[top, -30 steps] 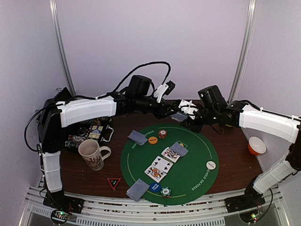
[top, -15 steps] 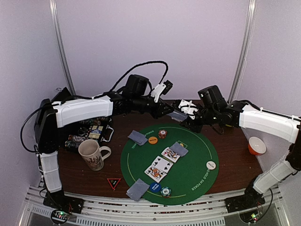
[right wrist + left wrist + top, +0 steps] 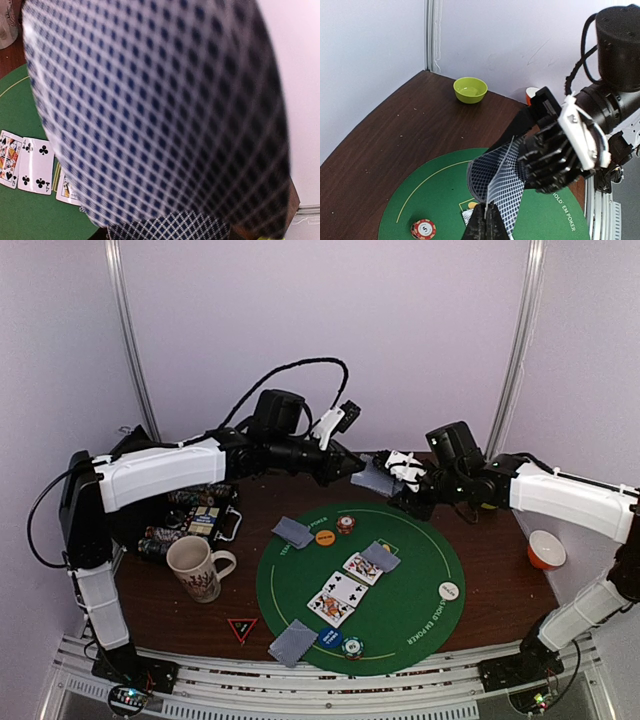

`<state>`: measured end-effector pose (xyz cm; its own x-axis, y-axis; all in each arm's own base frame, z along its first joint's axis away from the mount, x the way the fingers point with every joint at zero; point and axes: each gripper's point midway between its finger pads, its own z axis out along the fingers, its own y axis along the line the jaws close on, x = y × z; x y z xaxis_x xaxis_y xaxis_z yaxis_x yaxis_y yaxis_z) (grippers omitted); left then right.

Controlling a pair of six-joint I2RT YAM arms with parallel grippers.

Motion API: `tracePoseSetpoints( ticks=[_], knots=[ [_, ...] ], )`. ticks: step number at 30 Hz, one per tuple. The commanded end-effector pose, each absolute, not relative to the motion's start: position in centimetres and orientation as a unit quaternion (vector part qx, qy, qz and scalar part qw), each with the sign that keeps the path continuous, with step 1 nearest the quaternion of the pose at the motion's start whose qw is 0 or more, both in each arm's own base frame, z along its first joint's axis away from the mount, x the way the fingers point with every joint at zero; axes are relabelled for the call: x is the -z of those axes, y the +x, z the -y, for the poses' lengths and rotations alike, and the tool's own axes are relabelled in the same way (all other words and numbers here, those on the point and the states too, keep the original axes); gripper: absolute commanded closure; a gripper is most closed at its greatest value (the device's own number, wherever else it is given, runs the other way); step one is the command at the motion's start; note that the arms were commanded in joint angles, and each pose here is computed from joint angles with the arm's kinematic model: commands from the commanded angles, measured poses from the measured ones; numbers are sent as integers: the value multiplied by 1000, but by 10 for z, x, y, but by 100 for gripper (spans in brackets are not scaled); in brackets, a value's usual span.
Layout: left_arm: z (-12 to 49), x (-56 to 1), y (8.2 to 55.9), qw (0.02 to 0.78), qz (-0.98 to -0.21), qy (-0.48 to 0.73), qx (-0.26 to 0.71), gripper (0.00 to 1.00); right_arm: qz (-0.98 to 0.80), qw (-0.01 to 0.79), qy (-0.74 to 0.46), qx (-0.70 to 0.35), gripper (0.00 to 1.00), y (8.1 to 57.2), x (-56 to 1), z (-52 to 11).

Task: Distribute texas hold em gaming equipment
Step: Pick up the poker card from the face-down deck piles, then distribute the poker card in the community card area.

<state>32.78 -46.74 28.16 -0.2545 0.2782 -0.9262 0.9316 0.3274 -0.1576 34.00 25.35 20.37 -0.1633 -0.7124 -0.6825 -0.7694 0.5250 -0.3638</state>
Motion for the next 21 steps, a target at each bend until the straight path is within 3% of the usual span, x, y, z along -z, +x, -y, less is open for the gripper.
tracePoseSetpoints(
  ticks=[1, 10, 17, 21],
  knots=[
    [446, -316, 328, 453, -674, 429, 396, 100, -770, 432, -470, -20, 54, 345, -203, -233],
    [404, -305, 342, 464, -700, 400, 367, 100, -804, 407, -433, -21, 54, 343, -187, -195],
    [436, -265, 348, 401, -708, 418, 404, 100, -843, 385, -376, 8, 54, 352, -167, -149],
    [471, -228, 369, 382, -722, 449, 363, 100, -858, 385, -338, 28, 54, 360, -167, -121]
  ],
)
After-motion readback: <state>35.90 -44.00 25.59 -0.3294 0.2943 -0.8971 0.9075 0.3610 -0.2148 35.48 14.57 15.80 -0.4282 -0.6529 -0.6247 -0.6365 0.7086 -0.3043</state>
